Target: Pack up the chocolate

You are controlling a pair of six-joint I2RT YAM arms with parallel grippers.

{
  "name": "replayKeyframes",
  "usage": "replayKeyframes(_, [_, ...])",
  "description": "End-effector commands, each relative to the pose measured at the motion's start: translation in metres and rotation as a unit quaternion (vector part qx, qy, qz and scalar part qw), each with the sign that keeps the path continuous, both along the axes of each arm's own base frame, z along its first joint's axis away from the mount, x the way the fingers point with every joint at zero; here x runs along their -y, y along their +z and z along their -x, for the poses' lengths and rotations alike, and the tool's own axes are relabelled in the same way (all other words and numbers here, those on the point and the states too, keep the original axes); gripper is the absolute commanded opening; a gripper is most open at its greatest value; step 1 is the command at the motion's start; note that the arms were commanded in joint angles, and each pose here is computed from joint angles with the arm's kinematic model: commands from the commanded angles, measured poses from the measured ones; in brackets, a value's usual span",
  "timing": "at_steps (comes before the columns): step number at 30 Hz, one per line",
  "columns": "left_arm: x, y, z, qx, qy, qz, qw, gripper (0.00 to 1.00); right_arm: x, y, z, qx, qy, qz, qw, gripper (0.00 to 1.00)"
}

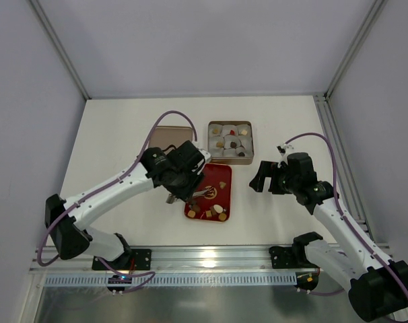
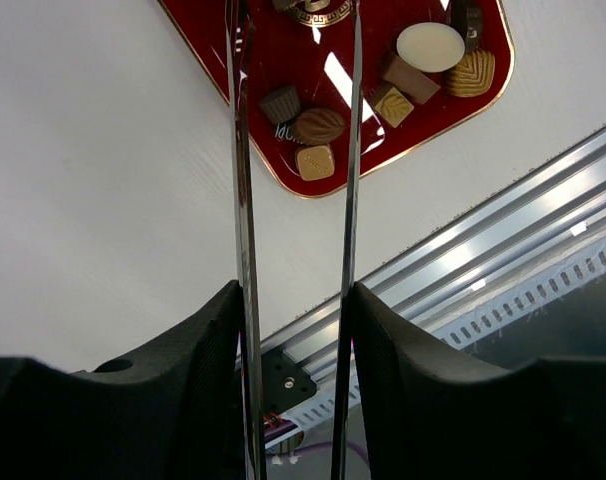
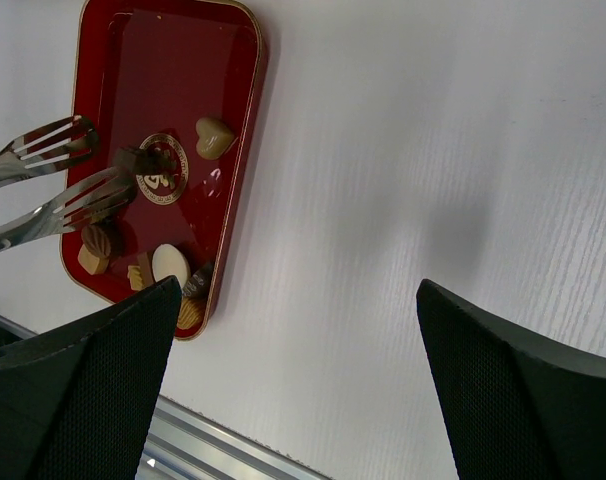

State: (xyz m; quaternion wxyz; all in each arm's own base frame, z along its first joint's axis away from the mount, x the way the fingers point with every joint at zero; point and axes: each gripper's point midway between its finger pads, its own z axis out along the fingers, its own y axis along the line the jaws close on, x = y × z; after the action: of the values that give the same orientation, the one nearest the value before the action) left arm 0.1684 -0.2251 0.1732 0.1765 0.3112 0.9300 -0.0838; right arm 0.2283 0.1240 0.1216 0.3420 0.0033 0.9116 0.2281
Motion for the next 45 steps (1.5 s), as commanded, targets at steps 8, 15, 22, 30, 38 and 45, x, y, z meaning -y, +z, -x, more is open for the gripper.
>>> replayKeyframes(8, [0.008,-0.012,-0.007,0.005,0.008,-0.004,1.0,0.41,-0.002,0.017,-0.007,0.03,0.005,-0.004,1.0,1.0])
replayKeyframes(15, [0.008,-0.018,-0.009,0.004,0.011,-0.012,1.0,0.37,-0.003,0.016,-0.007,0.029,0.007,-0.004,1.0,1.0])
replayKeyframes(22, [0.009,-0.018,-0.009,0.005,0.009,-0.013,1.0,0.33,-0.003,0.016,-0.007,0.031,0.008,-0.005,0.999,1.0])
replayKeyframes(30, [0.008,-0.01,-0.014,0.018,0.013,-0.014,1.0,0.27,-0.003,0.017,-0.007,0.031,0.008,-0.005,0.999,1.0])
replayKeyframes(38, [0.005,0.01,-0.023,0.049,0.021,-0.013,0.998,0.25,-0.004,0.017,-0.007,0.031,0.009,-0.006,0.999,1.0])
replayKeyframes(45, [0.007,0.026,-0.03,0.069,0.026,-0.003,0.997,0.25,-0.003,0.018,-0.007,0.032,0.007,-0.006,0.999,1.0])
